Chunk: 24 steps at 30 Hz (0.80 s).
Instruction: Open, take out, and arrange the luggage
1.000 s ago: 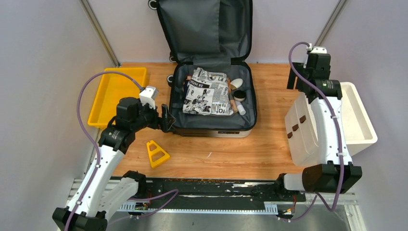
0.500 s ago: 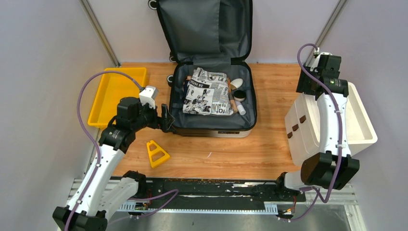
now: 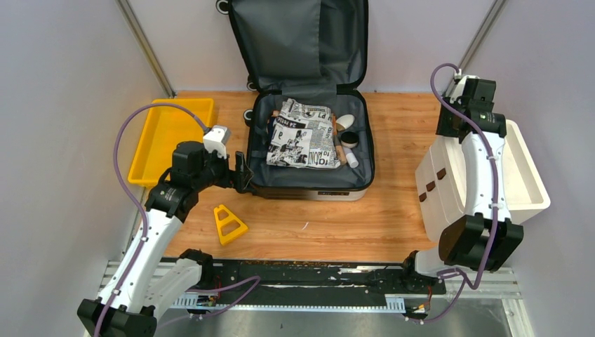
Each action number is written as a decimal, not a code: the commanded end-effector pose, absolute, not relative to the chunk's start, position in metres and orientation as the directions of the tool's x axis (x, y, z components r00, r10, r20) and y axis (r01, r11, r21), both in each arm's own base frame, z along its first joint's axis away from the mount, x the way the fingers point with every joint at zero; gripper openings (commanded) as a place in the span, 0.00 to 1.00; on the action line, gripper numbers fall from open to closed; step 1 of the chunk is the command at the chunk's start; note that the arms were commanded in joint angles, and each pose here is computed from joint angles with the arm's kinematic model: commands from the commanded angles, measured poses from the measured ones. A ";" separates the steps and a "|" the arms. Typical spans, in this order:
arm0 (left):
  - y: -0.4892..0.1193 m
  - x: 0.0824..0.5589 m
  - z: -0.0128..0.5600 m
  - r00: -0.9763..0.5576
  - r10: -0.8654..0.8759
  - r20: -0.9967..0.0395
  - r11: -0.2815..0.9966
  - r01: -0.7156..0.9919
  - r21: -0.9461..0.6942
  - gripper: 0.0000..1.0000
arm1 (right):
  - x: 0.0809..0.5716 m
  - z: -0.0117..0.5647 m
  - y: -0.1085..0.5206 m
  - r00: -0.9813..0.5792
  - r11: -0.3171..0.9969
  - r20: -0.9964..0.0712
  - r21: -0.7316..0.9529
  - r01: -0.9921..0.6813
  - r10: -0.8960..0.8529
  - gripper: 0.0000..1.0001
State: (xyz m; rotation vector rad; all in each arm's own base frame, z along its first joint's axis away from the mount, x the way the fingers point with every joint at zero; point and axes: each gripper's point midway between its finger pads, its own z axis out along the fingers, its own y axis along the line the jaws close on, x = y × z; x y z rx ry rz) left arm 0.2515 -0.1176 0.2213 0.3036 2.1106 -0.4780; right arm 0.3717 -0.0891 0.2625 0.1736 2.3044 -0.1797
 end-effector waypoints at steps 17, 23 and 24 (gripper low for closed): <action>-0.110 0.255 0.225 -0.517 0.053 -0.854 0.911 0.376 -0.171 0.97 | 0.411 0.291 -0.067 -0.584 0.996 -0.808 -0.089 -0.007 -0.076 0.10; -0.108 0.255 0.226 -0.517 0.057 -0.854 0.913 0.373 -0.165 0.97 | 0.415 0.285 -0.058 -0.589 0.996 -0.803 -0.077 -0.045 -0.089 0.09; -0.108 0.255 0.226 -0.515 0.057 -0.856 0.914 0.371 -0.163 0.97 | 0.415 0.285 -0.056 -0.588 0.996 -0.804 -0.074 -0.053 -0.091 0.09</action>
